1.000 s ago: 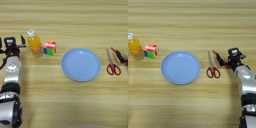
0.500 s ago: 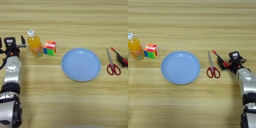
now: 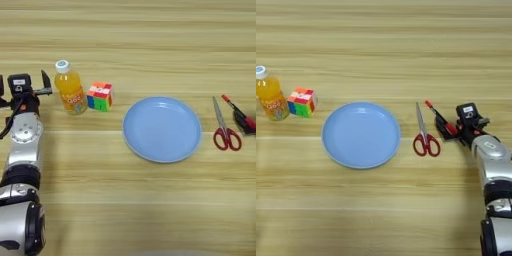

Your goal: Move the objects on the table

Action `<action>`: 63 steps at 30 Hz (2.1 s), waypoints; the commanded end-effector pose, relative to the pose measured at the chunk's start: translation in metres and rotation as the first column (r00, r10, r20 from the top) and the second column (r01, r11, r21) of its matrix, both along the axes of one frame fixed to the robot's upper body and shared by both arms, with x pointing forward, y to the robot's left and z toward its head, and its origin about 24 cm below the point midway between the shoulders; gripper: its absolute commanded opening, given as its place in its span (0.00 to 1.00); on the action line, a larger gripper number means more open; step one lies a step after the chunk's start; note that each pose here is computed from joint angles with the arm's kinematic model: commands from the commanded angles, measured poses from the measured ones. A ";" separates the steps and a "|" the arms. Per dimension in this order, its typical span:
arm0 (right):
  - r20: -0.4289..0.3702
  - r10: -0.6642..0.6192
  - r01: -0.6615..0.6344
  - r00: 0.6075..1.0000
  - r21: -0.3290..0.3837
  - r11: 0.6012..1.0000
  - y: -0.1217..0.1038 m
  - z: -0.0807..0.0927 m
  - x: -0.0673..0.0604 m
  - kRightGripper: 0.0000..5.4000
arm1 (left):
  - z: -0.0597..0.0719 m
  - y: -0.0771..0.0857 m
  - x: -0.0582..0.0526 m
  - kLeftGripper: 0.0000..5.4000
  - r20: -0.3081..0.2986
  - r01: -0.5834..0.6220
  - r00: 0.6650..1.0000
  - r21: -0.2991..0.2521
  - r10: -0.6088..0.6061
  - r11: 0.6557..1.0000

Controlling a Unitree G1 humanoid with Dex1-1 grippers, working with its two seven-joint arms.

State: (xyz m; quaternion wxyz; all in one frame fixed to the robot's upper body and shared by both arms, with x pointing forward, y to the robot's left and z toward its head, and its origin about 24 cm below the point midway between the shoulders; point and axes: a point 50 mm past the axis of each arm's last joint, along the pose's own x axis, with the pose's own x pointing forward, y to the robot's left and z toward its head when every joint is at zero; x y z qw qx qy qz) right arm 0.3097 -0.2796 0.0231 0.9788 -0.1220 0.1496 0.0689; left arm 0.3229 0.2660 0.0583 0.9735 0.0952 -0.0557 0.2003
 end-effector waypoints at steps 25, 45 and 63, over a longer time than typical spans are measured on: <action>-0.094 0.027 -0.030 0.995 -0.024 0.999 0.002 -0.016 -0.008 0.29 | 0.007 0.001 0.002 1.00 0.031 -0.010 0.999 -0.004 0.010 1.000; -0.087 0.039 -0.041 0.995 -0.019 0.999 0.005 -0.016 -0.008 0.09 | 0.007 0.001 0.002 1.00 0.033 -0.013 0.999 -0.003 0.013 1.000; 0.264 0.162 -0.197 0.951 0.109 0.974 0.074 0.068 -0.006 0.09 | 0.007 0.001 0.001 1.00 0.035 -0.015 0.999 -0.003 0.015 1.000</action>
